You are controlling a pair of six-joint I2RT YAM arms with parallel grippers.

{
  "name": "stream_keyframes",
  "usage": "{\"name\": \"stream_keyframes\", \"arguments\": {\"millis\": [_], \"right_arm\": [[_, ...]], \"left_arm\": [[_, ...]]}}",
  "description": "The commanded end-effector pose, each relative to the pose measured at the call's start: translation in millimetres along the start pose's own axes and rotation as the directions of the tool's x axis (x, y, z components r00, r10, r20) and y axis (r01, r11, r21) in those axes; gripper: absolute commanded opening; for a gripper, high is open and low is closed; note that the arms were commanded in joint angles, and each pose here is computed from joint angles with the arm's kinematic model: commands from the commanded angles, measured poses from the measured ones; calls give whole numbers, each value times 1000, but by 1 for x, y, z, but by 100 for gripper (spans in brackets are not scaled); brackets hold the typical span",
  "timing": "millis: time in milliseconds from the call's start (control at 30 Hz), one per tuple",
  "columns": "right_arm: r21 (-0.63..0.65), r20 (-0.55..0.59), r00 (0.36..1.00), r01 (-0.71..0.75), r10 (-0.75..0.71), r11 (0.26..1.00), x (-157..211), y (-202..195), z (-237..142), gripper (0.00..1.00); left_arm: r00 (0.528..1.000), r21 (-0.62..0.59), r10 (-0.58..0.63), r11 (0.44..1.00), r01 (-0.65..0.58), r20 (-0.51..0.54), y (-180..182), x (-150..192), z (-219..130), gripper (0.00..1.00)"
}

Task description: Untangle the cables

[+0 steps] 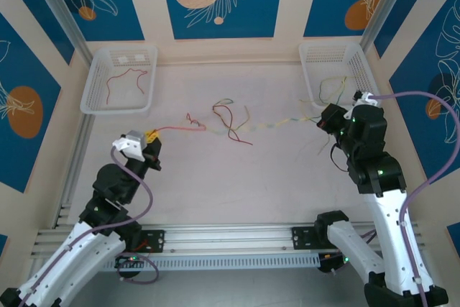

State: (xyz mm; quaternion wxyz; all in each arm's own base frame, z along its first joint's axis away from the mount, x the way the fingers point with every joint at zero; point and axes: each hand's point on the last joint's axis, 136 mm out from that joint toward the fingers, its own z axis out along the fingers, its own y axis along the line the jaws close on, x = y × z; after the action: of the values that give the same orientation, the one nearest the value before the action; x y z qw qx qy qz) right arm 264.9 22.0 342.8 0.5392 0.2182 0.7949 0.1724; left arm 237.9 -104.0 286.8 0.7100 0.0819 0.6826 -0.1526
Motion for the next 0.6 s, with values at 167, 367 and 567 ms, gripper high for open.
{"name": "stream_keyframes", "arguments": {"millis": [167, 367, 567], "right_arm": [[78, 62, 997, 38, -43, 996, -22, -16, -16, 0], [199, 117, 992, 23, -47, 980, -42, -41, -31, 0], [262, 147, 989, -14, -25, 965, -54, -57, -42, 0]], "left_arm": [[1000, -129, -21, 991, 22, 11, 24, 1, -3, 0], [1000, -233, -24, 972, 25, 6, 43, 4, -8, 0], [999, -328, -35, 944, 32, -3, 61, 10, -13, 0]]}}
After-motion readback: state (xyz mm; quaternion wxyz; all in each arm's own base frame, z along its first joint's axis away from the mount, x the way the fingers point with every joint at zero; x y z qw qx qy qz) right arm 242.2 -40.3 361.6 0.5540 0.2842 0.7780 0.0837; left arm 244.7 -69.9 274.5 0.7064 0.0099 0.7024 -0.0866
